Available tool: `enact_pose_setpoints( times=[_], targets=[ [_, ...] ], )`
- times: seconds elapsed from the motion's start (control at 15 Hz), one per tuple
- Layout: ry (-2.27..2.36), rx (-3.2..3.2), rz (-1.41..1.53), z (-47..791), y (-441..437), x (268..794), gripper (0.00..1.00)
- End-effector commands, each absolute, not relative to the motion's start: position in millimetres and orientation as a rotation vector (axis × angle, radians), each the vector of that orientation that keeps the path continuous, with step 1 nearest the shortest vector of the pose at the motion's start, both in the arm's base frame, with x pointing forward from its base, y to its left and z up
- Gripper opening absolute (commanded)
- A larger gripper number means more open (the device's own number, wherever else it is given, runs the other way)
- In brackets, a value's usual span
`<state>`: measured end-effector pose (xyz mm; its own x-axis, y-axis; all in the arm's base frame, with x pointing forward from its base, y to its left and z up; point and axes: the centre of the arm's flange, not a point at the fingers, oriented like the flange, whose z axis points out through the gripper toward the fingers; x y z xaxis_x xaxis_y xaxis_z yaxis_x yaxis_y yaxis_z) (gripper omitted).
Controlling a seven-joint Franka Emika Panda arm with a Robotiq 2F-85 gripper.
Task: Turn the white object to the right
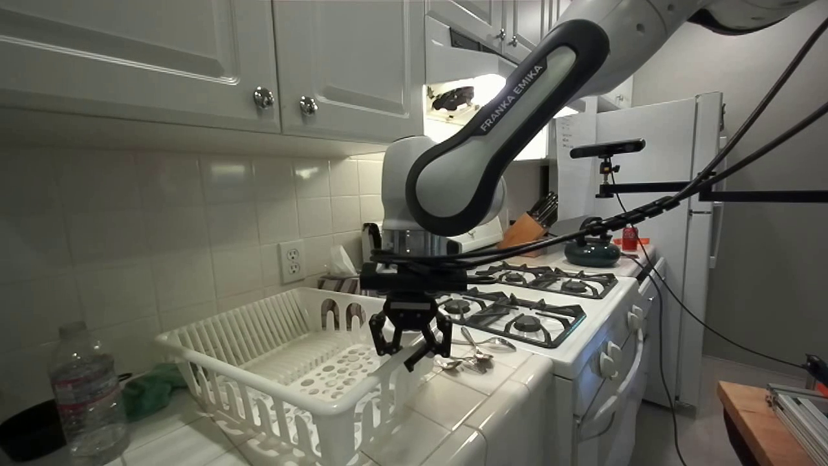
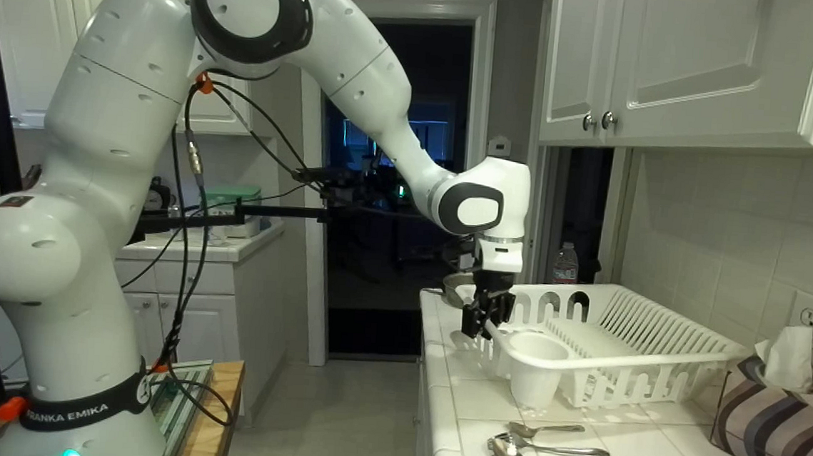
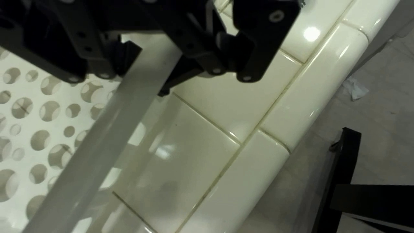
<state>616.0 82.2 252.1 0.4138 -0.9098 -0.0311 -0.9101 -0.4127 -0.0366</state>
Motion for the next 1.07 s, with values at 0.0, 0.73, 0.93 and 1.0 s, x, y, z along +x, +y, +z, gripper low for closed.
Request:
enact_pose_setpoints(
  times=[0.0,0.73,0.93,1.0],
  targets=[
    [1.634,-2.64,0.012,263,72,614,0.0],
    [1.433,-2.82,0.016,287,35,607,0.0],
    [1.344,-2.888,0.014,289,30,606,0.0],
    [1.324,-2.906,0.01,289,29,606,0.0]
  ],
)
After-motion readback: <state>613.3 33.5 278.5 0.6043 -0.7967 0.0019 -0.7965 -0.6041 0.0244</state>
